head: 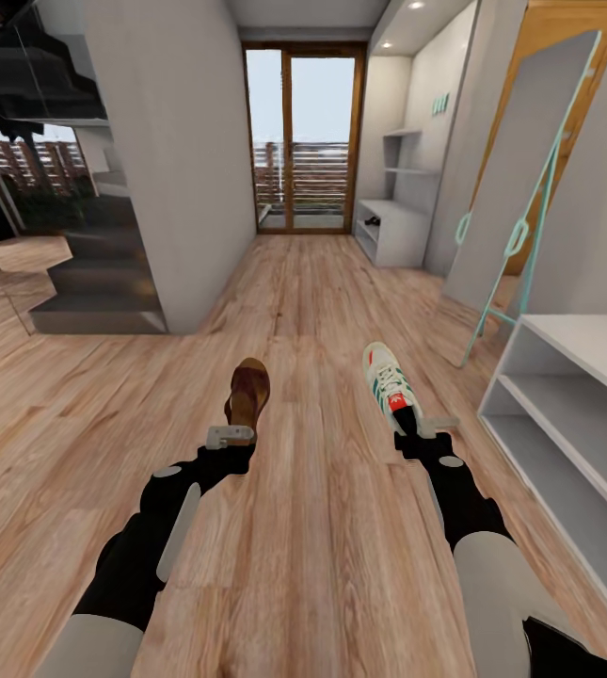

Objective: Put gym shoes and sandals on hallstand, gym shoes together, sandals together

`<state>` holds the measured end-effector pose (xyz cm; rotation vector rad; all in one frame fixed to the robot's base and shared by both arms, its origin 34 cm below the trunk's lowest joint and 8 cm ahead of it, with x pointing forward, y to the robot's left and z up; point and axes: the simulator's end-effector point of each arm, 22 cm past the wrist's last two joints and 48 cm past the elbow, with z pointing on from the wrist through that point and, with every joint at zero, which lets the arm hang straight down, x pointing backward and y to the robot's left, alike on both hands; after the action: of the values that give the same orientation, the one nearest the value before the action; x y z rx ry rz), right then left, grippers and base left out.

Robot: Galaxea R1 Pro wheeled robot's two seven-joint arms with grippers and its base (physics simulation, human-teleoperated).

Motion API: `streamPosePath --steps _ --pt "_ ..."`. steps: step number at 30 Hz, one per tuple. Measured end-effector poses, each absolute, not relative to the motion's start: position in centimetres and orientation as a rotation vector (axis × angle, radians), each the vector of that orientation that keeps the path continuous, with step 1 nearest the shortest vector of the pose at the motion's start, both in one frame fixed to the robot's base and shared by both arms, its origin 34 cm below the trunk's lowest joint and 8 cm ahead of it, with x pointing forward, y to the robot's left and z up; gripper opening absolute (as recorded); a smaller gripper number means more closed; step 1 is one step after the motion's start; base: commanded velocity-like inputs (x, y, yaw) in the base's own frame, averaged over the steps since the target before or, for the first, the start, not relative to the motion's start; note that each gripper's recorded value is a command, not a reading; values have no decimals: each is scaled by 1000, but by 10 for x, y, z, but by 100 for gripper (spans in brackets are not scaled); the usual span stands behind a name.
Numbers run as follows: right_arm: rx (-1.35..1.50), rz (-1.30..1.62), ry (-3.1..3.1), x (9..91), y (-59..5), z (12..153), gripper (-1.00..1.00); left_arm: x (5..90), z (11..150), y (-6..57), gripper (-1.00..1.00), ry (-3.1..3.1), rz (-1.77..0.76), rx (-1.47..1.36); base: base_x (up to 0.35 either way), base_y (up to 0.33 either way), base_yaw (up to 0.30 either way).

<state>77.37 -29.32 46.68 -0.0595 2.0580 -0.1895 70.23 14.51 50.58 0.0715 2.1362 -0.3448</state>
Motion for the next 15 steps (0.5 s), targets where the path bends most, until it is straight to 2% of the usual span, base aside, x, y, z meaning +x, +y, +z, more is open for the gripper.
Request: streamPosePath --steps 15 --pt "-59 -190 2058 774 -293 467 -100 702 505 145 -100 2138 -345 72 346 0 0"
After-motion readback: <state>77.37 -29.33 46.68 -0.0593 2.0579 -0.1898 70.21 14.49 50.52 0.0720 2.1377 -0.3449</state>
